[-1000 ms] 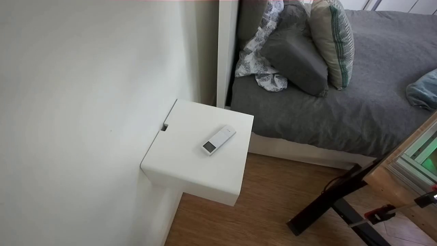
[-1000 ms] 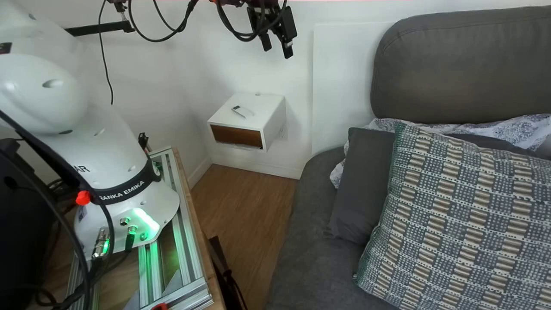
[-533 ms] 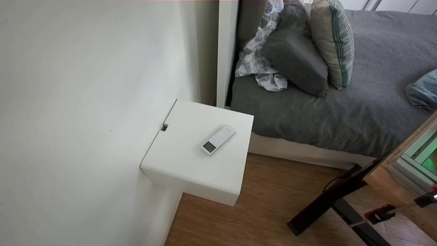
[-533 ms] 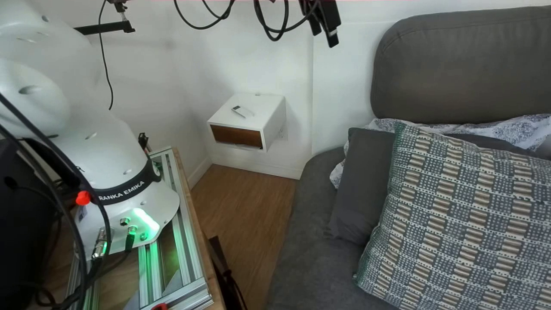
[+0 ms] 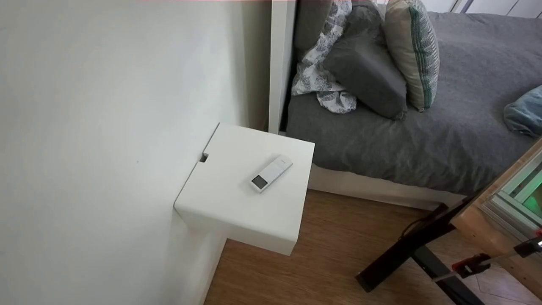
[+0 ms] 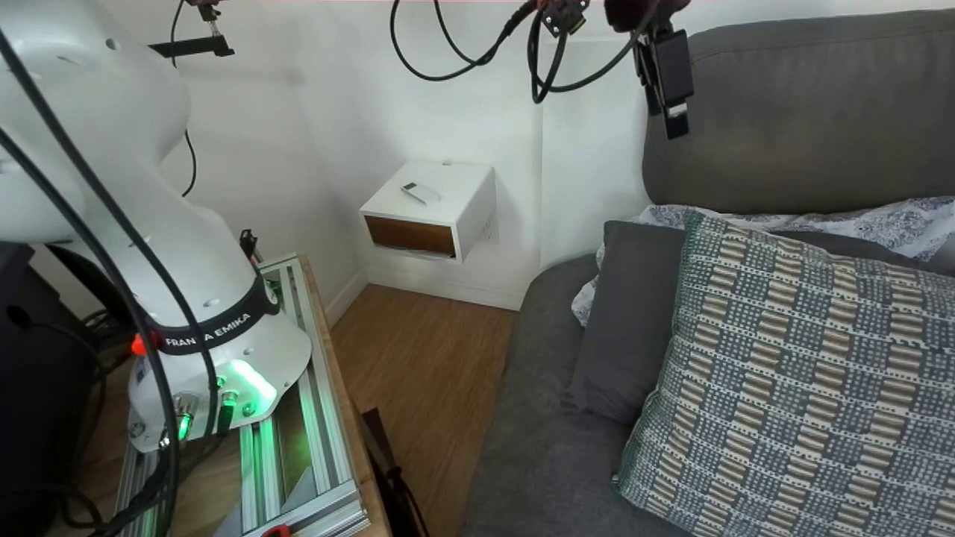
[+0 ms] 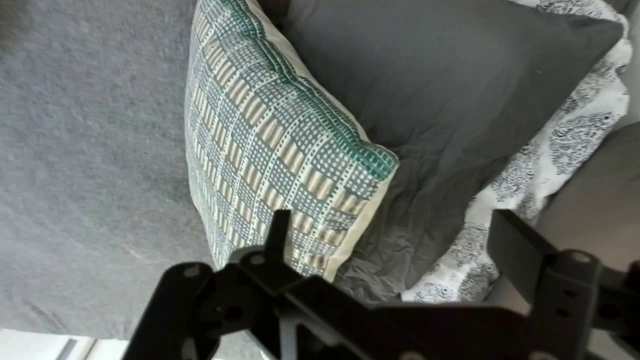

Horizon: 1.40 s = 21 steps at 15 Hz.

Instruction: Put the other pillow on top of the grey pillow

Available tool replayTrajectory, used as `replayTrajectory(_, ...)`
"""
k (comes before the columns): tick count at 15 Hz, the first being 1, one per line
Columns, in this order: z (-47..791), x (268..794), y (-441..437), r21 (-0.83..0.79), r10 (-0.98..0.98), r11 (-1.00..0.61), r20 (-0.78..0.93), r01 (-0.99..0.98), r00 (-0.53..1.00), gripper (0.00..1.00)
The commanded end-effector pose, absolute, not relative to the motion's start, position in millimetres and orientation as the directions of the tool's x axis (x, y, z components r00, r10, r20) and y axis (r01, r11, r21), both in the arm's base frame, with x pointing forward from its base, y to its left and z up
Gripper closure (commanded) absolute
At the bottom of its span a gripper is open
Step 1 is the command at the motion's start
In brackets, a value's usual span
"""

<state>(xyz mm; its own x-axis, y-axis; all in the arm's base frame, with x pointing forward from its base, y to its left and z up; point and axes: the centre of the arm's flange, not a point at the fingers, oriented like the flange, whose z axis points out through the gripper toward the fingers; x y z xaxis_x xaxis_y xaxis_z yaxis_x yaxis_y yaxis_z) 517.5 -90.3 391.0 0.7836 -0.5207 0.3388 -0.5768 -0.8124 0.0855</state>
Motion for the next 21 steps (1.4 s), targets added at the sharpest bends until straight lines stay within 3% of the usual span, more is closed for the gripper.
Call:
replayTrajectory(1, 363, 569, -114, 0.092, -0.602, -0.755, 0.293, -0.649, 0.743, 0.0)
replayTrajectory(3, 353, 588, -131, 0.061, -0.616, -0.758, 0.263, -0.65, 0.743, 0.0)
replayTrajectory(4, 358, 552, -119, 0.083, -0.59, -0.769, 0.291, -0.634, 0.753, 0.0)
replayTrajectory(11, 354, 558, -121, 0.087, -0.587, -0.771, 0.289, -0.631, 0.756, 0.0)
replayTrajectory(21, 317, 627, -164, 0.145, -0.696, -0.672, 0.21, -0.726, 0.687, 0.0)
